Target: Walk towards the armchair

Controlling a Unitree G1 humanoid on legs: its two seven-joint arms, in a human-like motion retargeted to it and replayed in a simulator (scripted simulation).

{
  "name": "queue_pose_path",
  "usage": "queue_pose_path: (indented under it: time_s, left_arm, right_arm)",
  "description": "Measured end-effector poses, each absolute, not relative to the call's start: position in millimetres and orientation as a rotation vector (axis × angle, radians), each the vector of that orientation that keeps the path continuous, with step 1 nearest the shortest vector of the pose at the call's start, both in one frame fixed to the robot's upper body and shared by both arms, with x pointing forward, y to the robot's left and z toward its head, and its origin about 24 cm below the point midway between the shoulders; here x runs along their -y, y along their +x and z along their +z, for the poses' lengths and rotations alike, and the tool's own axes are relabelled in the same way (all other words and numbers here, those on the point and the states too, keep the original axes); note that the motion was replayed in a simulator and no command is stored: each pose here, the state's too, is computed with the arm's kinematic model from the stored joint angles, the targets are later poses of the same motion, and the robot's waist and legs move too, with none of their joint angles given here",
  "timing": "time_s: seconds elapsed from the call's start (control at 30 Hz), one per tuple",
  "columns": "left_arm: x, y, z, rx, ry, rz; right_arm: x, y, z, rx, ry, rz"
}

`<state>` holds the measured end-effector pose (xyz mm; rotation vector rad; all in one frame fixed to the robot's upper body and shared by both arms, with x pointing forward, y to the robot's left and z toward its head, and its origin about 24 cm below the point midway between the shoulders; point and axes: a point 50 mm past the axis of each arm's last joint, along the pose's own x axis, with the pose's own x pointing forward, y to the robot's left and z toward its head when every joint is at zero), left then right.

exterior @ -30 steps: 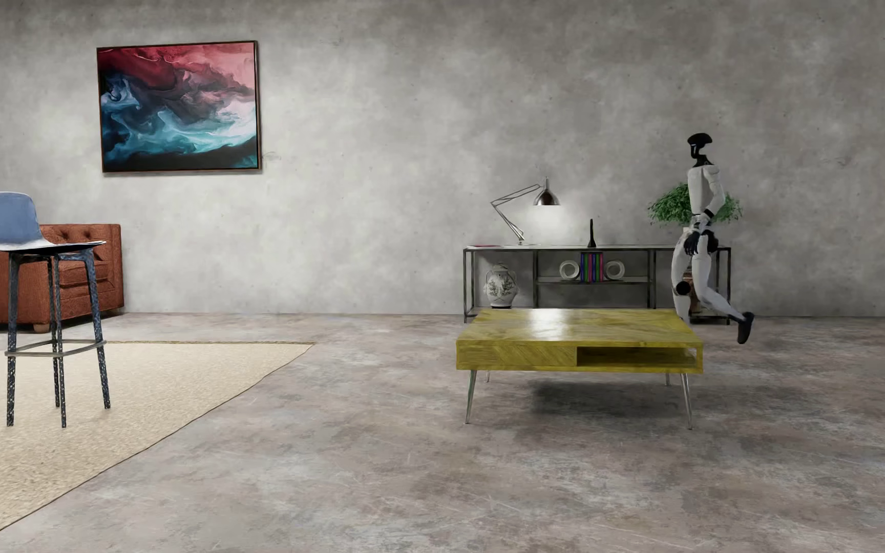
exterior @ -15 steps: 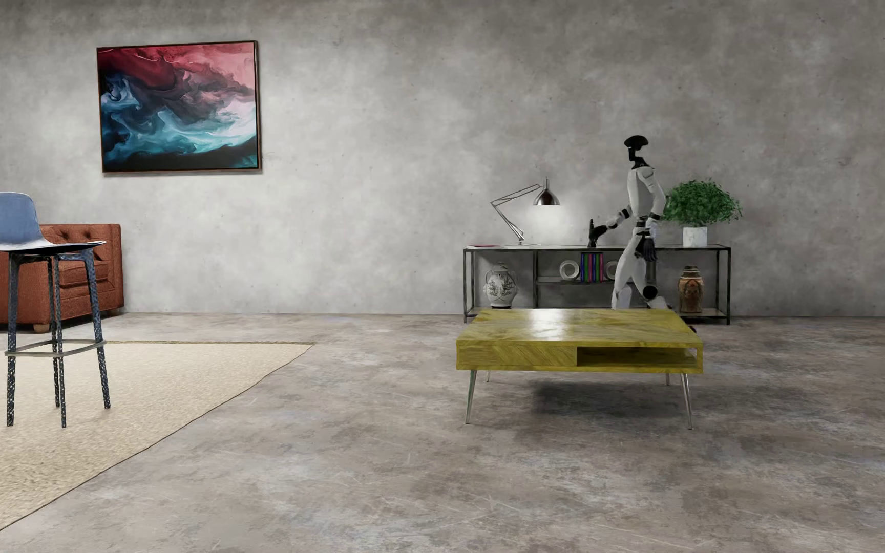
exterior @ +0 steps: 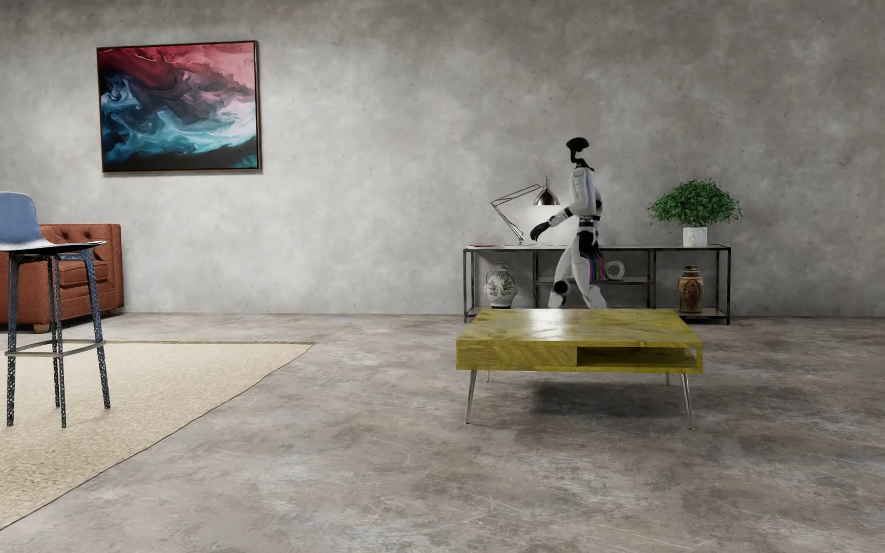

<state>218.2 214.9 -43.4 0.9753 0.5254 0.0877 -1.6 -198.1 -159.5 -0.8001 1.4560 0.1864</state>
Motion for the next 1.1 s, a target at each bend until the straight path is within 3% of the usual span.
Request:
queue_pose_path:
  time_s: [0.07,0.17,0.27,0.3,0.43,0.57,0.67,0.8,0.9,0.93,0.97,1.07,1.1]
  left_arm:
    - [-217,210,-50,-0.574,0.975,0.097]
    - [-221,174,-88,-0.831,1.041,-0.013]
    - [-211,127,-127,-1.089,1.146,-0.369]
    - [-208,109,-134,-1.142,1.135,-0.414]
    - [-199,47,-148,-1.302,0.949,-0.265]
    - [-179,14,-155,-1.392,0.89,-0.375]
    - [-177,18,-154,-1.37,0.897,-0.407]
    - [-182,38,-151,-1.351,0.85,-0.222]
    - [-195,71,-145,-1.289,0.867,-0.126]
    - [-201,86,-140,-1.235,0.885,-0.083]
    - [-208,97,-135,-1.181,0.909,-0.05]
    - [-220,143,-111,-0.973,0.966,0.006]
    - [-222,157,-101,-0.9,0.989,0.009]
  right_arm:
    - [196,6,-160,-1.445,-0.818,0.2]
    - [180,30,-160,-1.375,-0.796,0.138]
    - [179,83,-150,-1.178,-0.848,0.146]
    - [182,110,-142,-1.084,-0.858,0.111]
    - [188,192,-86,-0.661,-0.823,-0.075]
    - [182,230,-51,-0.451,-0.869,-0.047]
    - [175,225,-61,-0.509,-0.888,-0.012]
    - [176,164,-117,-0.848,-0.966,0.139]
    - [180,108,-150,-1.139,-1.099,0.526]
    - [187,98,-152,-1.197,-1.087,0.547]
    - [198,90,-152,-1.23,-1.046,0.445]
    - [227,68,-144,-1.24,-0.92,-0.031]
    - [232,60,-143,-1.249,-0.917,-0.104]
